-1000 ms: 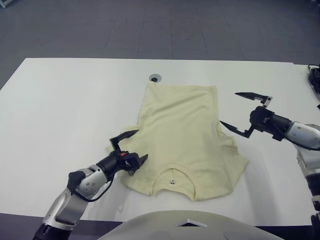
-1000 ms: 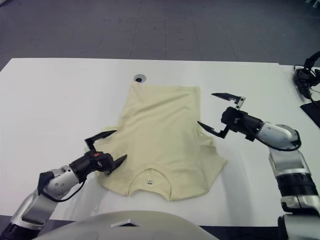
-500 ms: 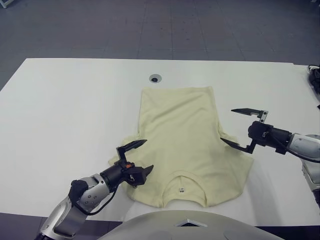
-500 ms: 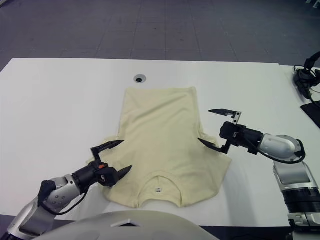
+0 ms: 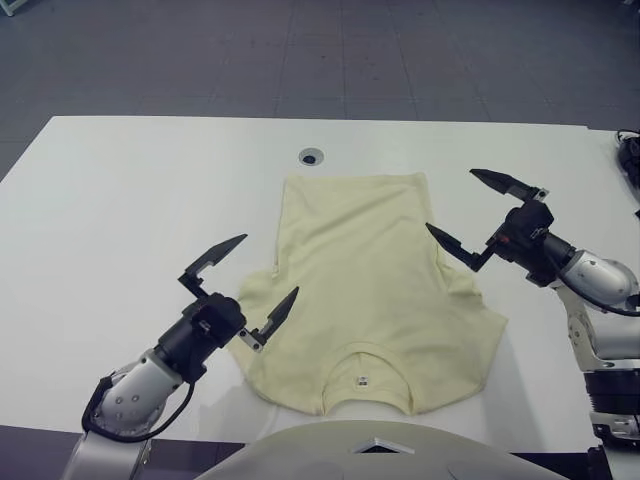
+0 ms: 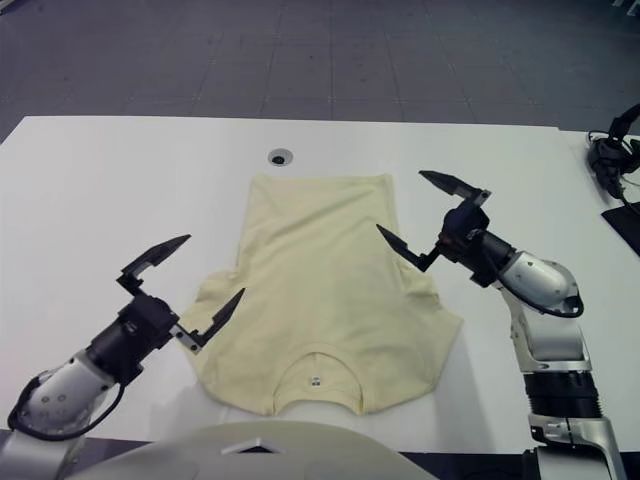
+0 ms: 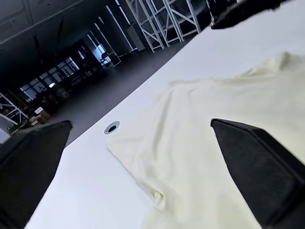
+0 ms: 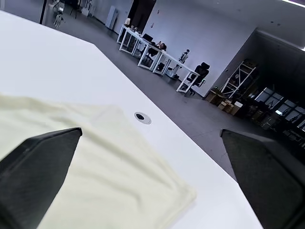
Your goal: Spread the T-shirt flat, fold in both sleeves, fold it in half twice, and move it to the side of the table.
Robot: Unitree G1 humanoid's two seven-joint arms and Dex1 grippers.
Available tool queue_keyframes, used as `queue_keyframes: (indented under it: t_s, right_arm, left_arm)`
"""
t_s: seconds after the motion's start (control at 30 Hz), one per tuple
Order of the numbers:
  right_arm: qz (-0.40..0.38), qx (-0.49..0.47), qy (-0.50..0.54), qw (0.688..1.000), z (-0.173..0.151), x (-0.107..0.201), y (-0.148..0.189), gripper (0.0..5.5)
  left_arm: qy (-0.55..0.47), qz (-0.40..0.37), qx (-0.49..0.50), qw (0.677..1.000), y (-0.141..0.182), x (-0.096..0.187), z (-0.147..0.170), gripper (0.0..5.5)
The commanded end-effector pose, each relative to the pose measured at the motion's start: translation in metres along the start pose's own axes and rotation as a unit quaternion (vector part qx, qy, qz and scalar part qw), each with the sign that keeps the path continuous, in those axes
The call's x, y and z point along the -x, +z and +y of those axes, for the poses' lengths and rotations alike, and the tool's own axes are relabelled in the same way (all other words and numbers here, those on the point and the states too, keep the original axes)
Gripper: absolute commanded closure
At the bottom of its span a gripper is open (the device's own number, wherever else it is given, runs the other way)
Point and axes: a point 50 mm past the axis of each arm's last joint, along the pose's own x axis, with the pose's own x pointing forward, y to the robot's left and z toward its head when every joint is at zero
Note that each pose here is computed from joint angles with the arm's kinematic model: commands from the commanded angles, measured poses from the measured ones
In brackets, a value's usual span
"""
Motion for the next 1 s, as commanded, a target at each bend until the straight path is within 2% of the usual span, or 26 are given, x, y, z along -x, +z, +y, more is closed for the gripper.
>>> queue_keyframes:
  t_s: [0.03,0.1,0.2,0.27,0.43,0.57,0.63,1.0]
  right_arm:
    - [-0.019,-0.009,-0.032,0.999,-0.007,-0.001,0.007,0.1]
    - [-0.021,-0.013,-0.045,0.999,-0.008,-0.001,0.008,0.1]
    - [-0.022,-0.015,-0.057,0.998,-0.009,-0.002,0.008,0.1]
    - [-0.023,-0.016,-0.061,0.998,-0.01,-0.002,0.008,0.1]
    - [-0.025,-0.013,-0.065,0.997,-0.012,-0.005,0.009,0.1]
    - [-0.023,-0.007,-0.064,0.998,-0.013,-0.006,0.01,0.1]
    - [-0.022,-0.006,-0.061,0.998,-0.013,-0.007,0.01,0.1]
    - [-0.016,-0.003,-0.057,0.998,-0.012,-0.006,0.007,0.1]
  left_arm:
    - [0.133,0.018,0.181,0.974,-0.006,0.019,-0.004,0.11]
    - [0.203,0.026,0.271,0.941,-0.013,0.028,-0.008,0.11]
    - [0.252,0.037,0.336,0.907,-0.023,0.034,-0.016,0.11]
    - [0.292,0.039,0.393,0.871,-0.032,0.039,-0.021,0.11]
    - [0.336,0.095,0.426,0.835,-0.056,0.045,-0.034,0.11]
    - [0.32,0.138,0.448,0.823,-0.065,0.044,-0.051,0.11]
    - [0.313,0.161,0.44,0.826,-0.069,0.044,-0.056,0.35]
    - [0.312,0.191,0.429,0.826,-0.079,0.045,-0.063,2.28]
